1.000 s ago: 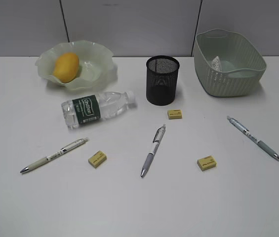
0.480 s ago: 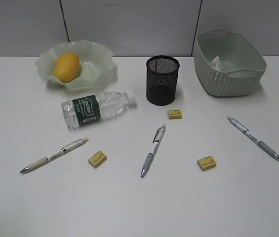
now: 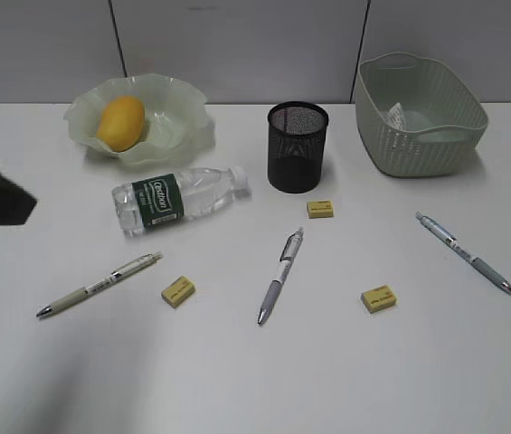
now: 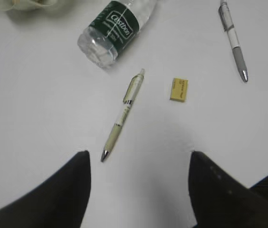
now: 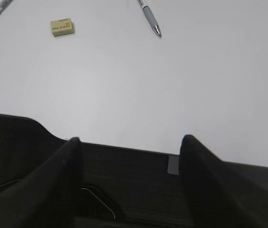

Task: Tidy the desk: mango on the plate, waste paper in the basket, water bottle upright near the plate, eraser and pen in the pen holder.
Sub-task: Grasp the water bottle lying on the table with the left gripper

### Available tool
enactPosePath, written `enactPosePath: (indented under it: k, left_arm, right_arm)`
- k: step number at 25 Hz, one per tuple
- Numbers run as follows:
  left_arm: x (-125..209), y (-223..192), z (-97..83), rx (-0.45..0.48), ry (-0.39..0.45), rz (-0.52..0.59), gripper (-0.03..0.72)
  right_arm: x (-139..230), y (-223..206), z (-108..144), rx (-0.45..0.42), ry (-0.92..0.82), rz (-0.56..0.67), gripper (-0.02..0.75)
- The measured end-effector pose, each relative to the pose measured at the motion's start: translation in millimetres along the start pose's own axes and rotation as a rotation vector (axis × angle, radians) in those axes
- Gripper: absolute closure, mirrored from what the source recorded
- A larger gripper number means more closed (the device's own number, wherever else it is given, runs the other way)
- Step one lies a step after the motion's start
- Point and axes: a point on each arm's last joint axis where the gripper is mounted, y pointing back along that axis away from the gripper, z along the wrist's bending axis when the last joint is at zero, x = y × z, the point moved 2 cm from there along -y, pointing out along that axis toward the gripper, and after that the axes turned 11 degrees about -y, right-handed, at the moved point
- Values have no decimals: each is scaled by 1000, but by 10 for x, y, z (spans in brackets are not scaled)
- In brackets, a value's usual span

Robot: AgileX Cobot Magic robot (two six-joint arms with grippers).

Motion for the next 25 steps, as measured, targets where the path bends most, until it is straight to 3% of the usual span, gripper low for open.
enactPosePath:
  k: [11,18,25]
  left_arm:
    - [-1079,-1199,243,87,-261,273,197]
    - [-1375,-1915,411,118,-349,385,195]
    - [-1353,-2448,460,127,-363,431,29]
  right_arm:
    - [-18,-5,1,-1,2,-18,241]
    - [-19,-5,0,-1,2,-18,241]
    - [-19,-5,0,-1,3,-19,241]
